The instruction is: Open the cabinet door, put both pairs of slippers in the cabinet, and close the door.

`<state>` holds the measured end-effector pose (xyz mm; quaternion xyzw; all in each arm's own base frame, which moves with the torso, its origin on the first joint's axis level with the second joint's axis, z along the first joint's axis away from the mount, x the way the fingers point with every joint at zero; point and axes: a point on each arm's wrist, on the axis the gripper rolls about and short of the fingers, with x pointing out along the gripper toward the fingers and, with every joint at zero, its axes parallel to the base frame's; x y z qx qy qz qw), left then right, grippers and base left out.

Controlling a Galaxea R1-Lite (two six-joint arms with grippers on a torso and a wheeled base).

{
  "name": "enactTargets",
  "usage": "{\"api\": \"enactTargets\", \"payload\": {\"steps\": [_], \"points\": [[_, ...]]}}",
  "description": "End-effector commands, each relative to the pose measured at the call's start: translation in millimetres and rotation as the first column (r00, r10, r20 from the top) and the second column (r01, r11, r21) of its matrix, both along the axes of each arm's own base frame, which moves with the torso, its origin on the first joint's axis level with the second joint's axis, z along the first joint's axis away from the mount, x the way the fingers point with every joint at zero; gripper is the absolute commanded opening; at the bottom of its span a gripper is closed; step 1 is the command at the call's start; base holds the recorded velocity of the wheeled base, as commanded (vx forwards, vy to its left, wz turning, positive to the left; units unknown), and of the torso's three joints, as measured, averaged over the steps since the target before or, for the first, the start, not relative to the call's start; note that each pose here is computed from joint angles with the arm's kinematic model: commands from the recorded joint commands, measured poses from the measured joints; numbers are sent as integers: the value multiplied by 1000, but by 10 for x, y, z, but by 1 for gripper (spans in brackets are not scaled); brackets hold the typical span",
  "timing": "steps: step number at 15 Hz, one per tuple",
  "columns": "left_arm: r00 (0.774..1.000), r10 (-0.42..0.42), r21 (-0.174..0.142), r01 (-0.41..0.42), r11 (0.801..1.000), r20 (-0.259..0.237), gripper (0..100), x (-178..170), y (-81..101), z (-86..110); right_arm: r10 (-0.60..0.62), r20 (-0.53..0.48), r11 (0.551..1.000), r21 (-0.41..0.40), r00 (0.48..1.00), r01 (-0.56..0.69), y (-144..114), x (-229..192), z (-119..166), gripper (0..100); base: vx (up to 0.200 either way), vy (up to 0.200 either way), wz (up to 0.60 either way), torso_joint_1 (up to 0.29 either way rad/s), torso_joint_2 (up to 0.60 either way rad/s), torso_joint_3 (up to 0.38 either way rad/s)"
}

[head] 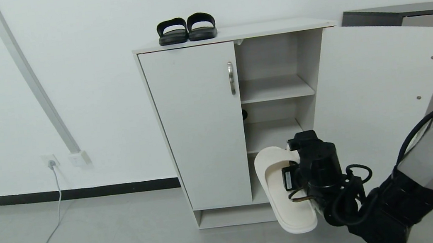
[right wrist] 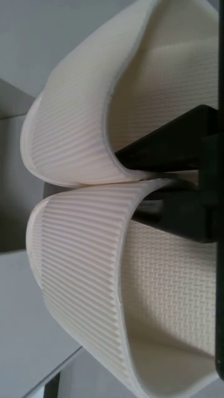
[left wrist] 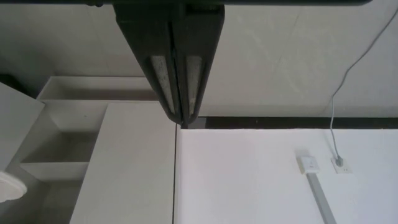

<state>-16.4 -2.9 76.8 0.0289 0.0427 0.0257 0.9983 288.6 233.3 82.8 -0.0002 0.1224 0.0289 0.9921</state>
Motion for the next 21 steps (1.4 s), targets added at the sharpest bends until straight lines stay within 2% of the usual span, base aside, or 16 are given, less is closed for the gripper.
{"api": "enactTargets", "payload": {"steps": [1,3,7,14,18,21], "points": [[1000,1,-1,-1,1000,-8,0,6,1,1,-57,-22,997,51,998,58,250,108,123,0,0,0,0,0,0,0],[1000,1,-1,-1,1000,-8,0,6,1,1,-127,-41,988,78,991,130,365,132,120,0,0,-200,0,0,2,7],[1000,1,-1,-1,1000,-8,0,6,1,1,-132,-58,990,48,990,135,405,131,-18,0,0,-200,0,0,0,-2],[1000,2,-8,-2,1000,-8,0,6,1,1,-139,-66,990,28,988,141,425,144,-137,0,0,0,0,0,0,0],[1000,2,-8,-2,1000,-8,0,6,1,1,-53,-29,999,11,998,53,494,243,-355,0,0,0,0,0,0,0],[1000,2,-8,-2,1000,-8,0,6,1,1,14,1,999,-37,1000,-14,479,217,-481,0,0,0,0,0,0,0]]}}
